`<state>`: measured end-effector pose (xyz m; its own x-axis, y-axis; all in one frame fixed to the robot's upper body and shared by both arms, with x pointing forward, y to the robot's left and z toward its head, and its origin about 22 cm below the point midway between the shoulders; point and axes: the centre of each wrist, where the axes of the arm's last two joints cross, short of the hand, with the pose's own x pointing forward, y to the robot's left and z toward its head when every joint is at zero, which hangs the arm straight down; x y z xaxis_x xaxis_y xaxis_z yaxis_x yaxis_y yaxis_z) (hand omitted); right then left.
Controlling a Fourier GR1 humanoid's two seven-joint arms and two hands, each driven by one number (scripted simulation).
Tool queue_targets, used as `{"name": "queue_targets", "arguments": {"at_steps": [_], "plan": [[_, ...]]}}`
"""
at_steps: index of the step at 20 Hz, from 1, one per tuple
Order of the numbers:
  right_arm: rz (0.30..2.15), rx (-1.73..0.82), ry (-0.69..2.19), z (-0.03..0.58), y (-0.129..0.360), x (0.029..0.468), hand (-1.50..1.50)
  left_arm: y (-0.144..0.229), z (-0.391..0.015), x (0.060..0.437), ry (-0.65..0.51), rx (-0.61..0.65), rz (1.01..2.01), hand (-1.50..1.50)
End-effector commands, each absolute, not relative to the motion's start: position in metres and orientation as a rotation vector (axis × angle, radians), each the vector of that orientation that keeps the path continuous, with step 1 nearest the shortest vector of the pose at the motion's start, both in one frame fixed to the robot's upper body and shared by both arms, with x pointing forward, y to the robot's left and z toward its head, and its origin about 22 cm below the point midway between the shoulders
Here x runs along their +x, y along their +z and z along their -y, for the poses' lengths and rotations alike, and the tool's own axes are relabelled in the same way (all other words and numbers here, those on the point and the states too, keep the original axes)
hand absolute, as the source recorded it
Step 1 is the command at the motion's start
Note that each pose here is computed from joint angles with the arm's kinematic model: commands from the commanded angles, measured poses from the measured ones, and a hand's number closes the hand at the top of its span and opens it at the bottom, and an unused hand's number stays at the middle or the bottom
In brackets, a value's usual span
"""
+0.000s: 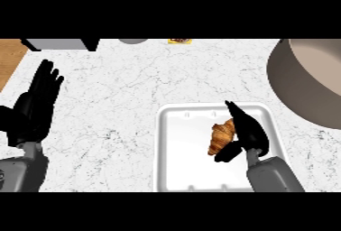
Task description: Pick the croissant from the tray and place it in the pot
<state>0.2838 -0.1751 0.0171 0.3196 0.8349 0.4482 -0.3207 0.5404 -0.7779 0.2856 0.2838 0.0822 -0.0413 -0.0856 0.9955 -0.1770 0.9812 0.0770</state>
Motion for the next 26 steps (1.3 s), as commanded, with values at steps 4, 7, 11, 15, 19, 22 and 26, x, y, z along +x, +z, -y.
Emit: {"name": "queue_targets", "arguments": {"at_steps": [4, 7, 11, 15, 19, 22, 26], "plan": [[0.933, -0.637, 0.827, 0.177, 0.002, 0.292, -1.50, 0.093, -0.275, 0.295, 0.076, 0.198, 1.605, 0.00], [0.963, -0.622, 0.927, 0.195, -0.022, 0.285, 1.50, 0.088, -0.273, 0.280, 0.078, 0.188, 1.628, 0.00], [1.011, -0.648, 0.976, 0.176, -0.015, 0.293, 1.50, 0.082, -0.283, 0.279, 0.055, 0.200, 1.623, 0.00], [1.037, -0.641, 0.974, 0.194, -0.022, 0.284, 1.50, 0.083, -0.278, 0.267, 0.086, 0.234, 1.597, 0.00], [1.011, -0.615, 0.995, 0.171, -0.011, 0.291, 1.50, 0.086, -0.275, 0.280, 0.086, 0.200, 1.625, 0.00], [1.169, -0.437, 1.322, 0.175, -0.017, 0.257, 1.50, 0.079, -0.278, 0.285, 0.081, 0.231, 1.614, 0.00], [1.263, -0.228, 1.624, 0.198, -0.014, 0.217, 1.50, 0.083, -0.285, 0.279, 0.097, 0.235, 1.593, 0.00]]}}
